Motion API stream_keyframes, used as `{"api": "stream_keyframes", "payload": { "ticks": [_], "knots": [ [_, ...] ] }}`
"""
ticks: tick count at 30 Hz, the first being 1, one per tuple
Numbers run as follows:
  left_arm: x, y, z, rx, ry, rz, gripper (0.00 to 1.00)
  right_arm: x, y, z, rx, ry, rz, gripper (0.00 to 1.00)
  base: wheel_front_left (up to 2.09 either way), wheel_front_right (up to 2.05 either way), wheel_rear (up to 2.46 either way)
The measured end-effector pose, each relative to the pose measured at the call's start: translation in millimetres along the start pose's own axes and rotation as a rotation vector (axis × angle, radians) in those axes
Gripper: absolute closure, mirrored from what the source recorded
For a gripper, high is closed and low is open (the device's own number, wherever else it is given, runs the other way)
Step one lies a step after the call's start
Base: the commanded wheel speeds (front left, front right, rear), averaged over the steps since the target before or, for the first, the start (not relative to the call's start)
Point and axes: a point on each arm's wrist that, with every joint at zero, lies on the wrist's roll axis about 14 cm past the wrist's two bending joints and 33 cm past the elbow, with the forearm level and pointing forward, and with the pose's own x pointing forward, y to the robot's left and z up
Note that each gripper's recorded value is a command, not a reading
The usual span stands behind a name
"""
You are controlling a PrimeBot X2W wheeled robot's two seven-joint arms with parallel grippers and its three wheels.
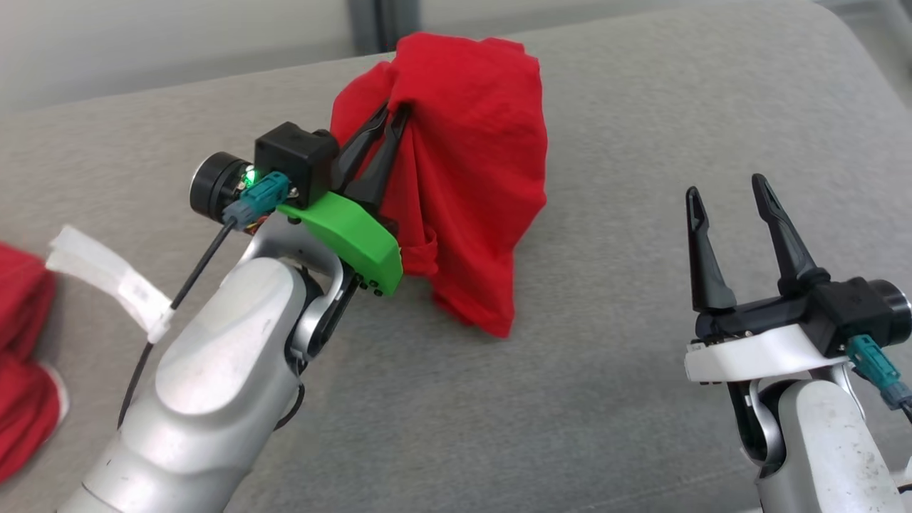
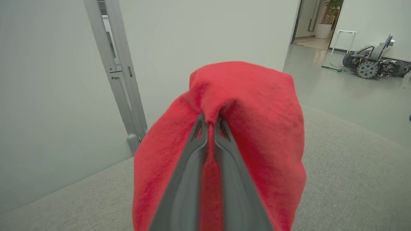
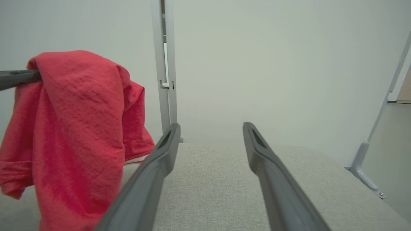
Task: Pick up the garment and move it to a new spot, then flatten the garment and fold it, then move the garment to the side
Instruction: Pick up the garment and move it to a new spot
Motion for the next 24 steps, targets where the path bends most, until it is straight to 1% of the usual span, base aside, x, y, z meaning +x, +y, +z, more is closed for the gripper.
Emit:
{"api": "stream_keyframes", "payload": {
  "ticks": [6, 7, 8, 9, 13, 15, 18, 21, 24],
  "knots": [
    [37, -27, -44, -0.017, 0.092, -0.090, 1.00, -22, -40, -2, -0.029, 0.031, -0.118, 0.00, 0.00, 0.00, 0.00],
    [42, -30, -51, -0.014, 0.101, -0.099, 0.42, -26, -46, -3, -0.034, 0.038, -0.133, 0.00, 0.00, 0.00, 0.00],
    [45, -33, -56, -0.010, 0.107, -0.107, 0.04, -28, -49, -4, -0.039, 0.044, -0.144, 0.00, 0.00, 0.00, 0.00],
    [50, -36, -61, -0.018, 0.112, -0.112, 0.00, -31, -54, -5, -0.045, 0.052, -0.158, 0.00, 0.00, 0.00, 0.00],
    [56, -41, -83, -0.053, 0.133, -0.128, 0.00, -36, -62, -13, -0.059, 0.082, -0.183, 0.00, 0.00, 0.00, 0.00],
    [54, -37, -85, -0.061, 0.126, -0.117, 0.00, -34, -61, -15, -0.064, 0.089, -0.177, 0.00, 0.00, 0.00, 0.00],
    [50, -25, -84, -0.067, 0.103, -0.082, 0.00, -30, -54, -20, -0.072, 0.098, -0.154, 0.00, 0.00, 0.00, 0.00],
    [41, -8, -80, -0.026, 0.075, -0.040, 0.00, -24, -43, -23, -0.074, 0.098, -0.117, 0.00, 0.00, 0.00, 0.00],
    [21, 7, -79, -0.028, 0.060, 0.016, 0.00, -16, -29, -24, -0.077, 0.092, -0.072, 0.00, 0.00, 0.00, 0.00]
  ]
}}
